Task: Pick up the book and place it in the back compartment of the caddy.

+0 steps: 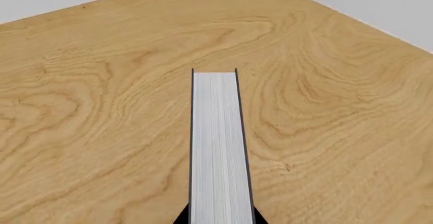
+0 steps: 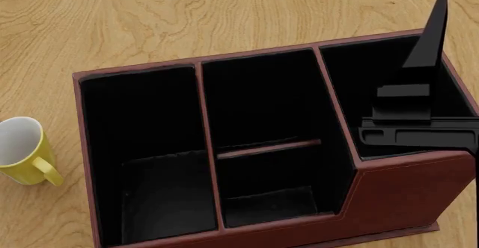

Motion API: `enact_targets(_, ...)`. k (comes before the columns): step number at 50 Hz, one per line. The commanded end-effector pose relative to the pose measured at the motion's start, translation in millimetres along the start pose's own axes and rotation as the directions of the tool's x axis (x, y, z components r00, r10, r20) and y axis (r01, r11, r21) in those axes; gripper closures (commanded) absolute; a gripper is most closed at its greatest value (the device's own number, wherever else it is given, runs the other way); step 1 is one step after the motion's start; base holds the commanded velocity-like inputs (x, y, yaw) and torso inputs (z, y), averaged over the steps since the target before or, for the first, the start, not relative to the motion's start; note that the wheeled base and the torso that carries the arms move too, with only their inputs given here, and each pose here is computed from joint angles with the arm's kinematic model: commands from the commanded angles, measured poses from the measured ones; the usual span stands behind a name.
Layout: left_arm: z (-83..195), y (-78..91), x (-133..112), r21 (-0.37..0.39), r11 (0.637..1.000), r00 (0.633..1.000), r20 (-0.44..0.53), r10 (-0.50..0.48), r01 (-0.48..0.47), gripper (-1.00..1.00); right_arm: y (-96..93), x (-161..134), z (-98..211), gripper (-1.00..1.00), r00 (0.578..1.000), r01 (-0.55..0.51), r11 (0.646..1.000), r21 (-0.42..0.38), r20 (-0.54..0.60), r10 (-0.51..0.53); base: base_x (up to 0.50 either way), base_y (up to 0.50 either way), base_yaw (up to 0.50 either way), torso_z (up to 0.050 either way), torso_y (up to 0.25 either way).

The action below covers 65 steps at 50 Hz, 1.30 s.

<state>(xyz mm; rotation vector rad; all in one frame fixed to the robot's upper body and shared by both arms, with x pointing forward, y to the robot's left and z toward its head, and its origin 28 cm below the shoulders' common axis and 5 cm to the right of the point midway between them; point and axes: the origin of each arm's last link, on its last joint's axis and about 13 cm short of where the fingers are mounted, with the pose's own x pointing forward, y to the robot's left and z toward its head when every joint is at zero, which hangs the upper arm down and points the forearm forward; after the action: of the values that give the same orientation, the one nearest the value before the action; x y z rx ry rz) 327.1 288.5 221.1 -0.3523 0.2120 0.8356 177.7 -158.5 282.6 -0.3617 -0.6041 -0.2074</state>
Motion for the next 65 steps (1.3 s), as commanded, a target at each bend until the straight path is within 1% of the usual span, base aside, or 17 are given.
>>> enact_targets(1, 19, 4.3, -12, -0.021, 1.000, 0.995, 0.101, 0.009, -0.007, 1.00, -0.8, -2, 0, -1.00, 1.000, 0.002, 1.000, 0.002, -0.001, -0.002, 0.00, 0.00, 0.00, 0.000, 0.000)
enact_targets(11, 30, 6.7, -20, -0.024, 1.000, 0.988, 0.153, 0.004, 0.000, 1.00, -1.2, -3, 0, -1.00, 1.000, 0.004, 1.000, 0.002, 0.000, -0.004, 0.00, 0.00, 0.00, 0.000, 0.002)
enact_targets(15, 38, 7.5, -25, -0.028, 1.000, 0.982, 0.189, 0.002, 0.004, 1.00, -1.2, -2, 0, -1.00, 1.000, 0.004, 1.000, 0.001, 0.000, -0.004, 0.00, 0.00, 0.00, 0.000, 0.000)
enact_targets(24, 48, 9.0, -29, -0.032, 0.999, 0.972, 0.235, -0.011, 0.019, 1.00, -0.4, -1, 1, -1.00, 1.000, 0.002, 1.000, 0.001, 0.002, -0.002, 0.00, 0.00, 0.00, 0.000, 0.002)
enact_targets(34, 57, 10.3, -38, -0.013, 0.999, 0.952, 0.302, -0.046, 0.053, 1.00, 0.2, 0, 1, -1.00, 1.000, -0.001, 1.000, 0.000, 0.001, 0.001, 0.00, 0.00, 0.00, 0.000, 0.001)
enact_targets(38, 60, 10.4, -42, -0.012, 0.997, 0.948, 0.310, -0.072, 0.079, 1.00, 0.1, 0, 1, -1.00, 1.000, -0.001, 1.000, 0.001, 0.003, 0.001, 0.00, 0.00, 0.00, 0.000, 0.003)
enact_targets(39, 61, 10.5, -43, -0.004, 0.995, 0.944, 0.315, -0.092, 0.098, 1.00, 0.2, 0, 1, -1.00, 1.000, -0.002, 1.000, 0.001, 0.003, 0.002, 0.00, 0.00, 0.00, 0.015, 0.000)
enact_targets(43, 63, 10.9, -45, -0.001, 0.993, 0.940, 0.324, -0.110, 0.116, 1.00, 0.0, 0, 1, -1.00, 1.000, -0.001, 1.000, 0.002, 0.003, 0.001, 0.00, 0.00, 0.00, 0.000, 0.003)
enact_targets(45, 65, 11.4, -47, 0.005, 0.990, 0.931, 0.340, -0.132, 0.139, 1.00, -0.1, 0, 2, -1.00, 1.000, -0.002, 1.000, 0.001, 0.004, 0.002, 0.00, 0.00, 0.00, 0.000, 0.000)
enact_targets(48, 68, 12.5, -50, 0.012, 0.989, 0.927, 0.345, -0.144, 0.149, 1.00, -0.4, 0, 2, -1.00, 1.000, -0.002, 1.000, -0.001, 0.005, 0.002, 0.00, 0.00, 0.00, 0.000, 0.000)
enact_targets(49, 70, 12.9, -51, 0.016, 0.987, 0.920, 0.359, -0.156, 0.161, 1.00, -0.5, 0, 2, -1.00, 1.000, -0.002, 1.000, 0.000, 0.006, 0.002, 0.00, 0.00, 0.00, 0.000, 0.010)
enact_targets(51, 71, 13.7, -52, 0.016, 0.985, 0.921, 0.352, -0.165, 0.170, 1.00, -0.4, 0, 2, -1.00, 1.000, -0.001, 1.000, 0.000, 0.006, 0.001, 0.00, 0.00, 0.00, 0.000, 0.000)
enact_targets(57, 75, 15.6, -56, 0.069, 0.969, 0.897, 0.367, -0.245, 0.237, 1.00, 0.5, -1, 1, -1.00, 1.000, -0.003, 1.000, 0.001, 0.005, 0.003, 0.00, 0.00, 0.00, 0.000, 0.002)
enact_targets(60, 76, 16.0, -56, 0.083, 0.966, 0.893, 0.367, -0.260, 0.247, 1.00, 0.2, -1, 1, -1.00, 1.000, -0.003, 1.000, 0.001, 0.005, 0.003, 0.00, 0.00, 0.00, 0.000, 0.000)
enact_targets(62, 77, 15.9, -56, 0.109, 0.957, 0.881, 0.375, -0.290, 0.269, 1.00, 0.1, -1, 1, -1.00, 1.000, -0.002, 1.000, 0.000, 0.005, 0.002, 0.00, 0.00, 0.00, 0.000, 0.005)
enact_targets(63, 78, 15.8, -56, 0.104, 0.959, 0.884, 0.372, -0.284, 0.264, 1.00, 0.1, -1, 1, -1.00, 1.000, -0.002, 1.000, 0.001, 0.005, 0.002, 0.00, 0.00, 0.00, 0.000, 0.000)
enact_targets(65, 79, 15.8, -56, 0.120, 0.951, 0.875, 0.373, -0.308, 0.284, 1.00, -0.1, -2, 0, -1.00, 1.000, -0.001, 1.000, 0.001, 0.004, 0.001, 0.00, 0.00, 0.00, 0.000, 0.000)
